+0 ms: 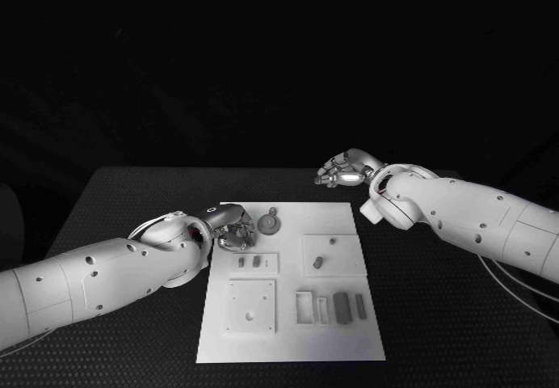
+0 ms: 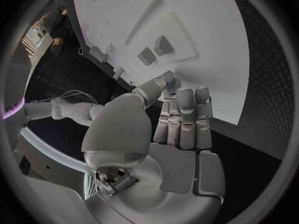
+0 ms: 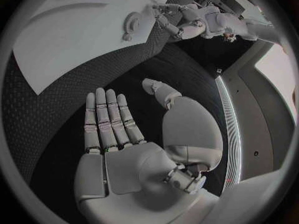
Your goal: Assemble the parts on the task board
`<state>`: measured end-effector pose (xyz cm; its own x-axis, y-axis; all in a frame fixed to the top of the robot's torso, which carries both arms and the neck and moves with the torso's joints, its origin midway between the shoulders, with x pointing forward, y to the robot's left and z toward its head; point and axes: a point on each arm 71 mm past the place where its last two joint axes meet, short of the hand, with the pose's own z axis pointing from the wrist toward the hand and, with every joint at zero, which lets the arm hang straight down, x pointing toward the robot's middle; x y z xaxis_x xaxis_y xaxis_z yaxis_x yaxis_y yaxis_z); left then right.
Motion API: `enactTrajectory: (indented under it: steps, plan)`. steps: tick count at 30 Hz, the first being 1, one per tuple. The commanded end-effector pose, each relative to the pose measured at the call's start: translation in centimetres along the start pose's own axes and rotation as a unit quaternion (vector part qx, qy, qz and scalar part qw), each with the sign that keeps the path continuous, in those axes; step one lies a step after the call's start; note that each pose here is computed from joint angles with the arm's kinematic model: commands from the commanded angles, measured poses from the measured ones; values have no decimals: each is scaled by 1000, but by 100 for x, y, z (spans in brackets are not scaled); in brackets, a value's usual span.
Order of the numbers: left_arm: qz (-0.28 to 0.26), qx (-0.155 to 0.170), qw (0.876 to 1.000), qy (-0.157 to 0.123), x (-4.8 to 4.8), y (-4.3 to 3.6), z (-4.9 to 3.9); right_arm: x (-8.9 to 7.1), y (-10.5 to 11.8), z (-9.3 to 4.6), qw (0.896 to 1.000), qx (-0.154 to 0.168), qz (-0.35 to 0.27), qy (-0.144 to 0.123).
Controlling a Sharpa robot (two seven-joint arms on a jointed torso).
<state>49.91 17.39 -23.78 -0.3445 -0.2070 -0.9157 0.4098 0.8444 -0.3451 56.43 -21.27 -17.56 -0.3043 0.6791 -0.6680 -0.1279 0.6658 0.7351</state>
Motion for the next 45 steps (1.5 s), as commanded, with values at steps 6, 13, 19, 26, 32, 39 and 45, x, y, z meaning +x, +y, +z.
enactTrajectory:
  steps: [6, 13, 19, 26, 32, 39, 45]
  plan:
    - [15, -9, 1000, 23, 63, 8, 13, 8, 3, -3, 1000, -3, 0, 5]
    - [19, -12, 999, 25, 101, 12, 26, 9, 5, -3, 1000, -3, 0, 5]
    - [18, -11, 999, 30, 145, 1, 40, 6, 1, -4, 1000, -3, 0, 5]
    - [15, -9, 999, 30, 178, -5, 53, 9, 0, -4, 1000, -3, 0, 6]
    - [5, -13, 999, 33, 182, 6, 51, 8, -2, -6, 1000, -3, 0, 6]
    - [4, -15, 999, 31, 176, 19, 42, 0, -9, -8, 1000, -2, 0, 4]
    - [4, -24, 999, 30, 167, 63, 28, -11, -21, -14, 1000, -1, 0, 3]
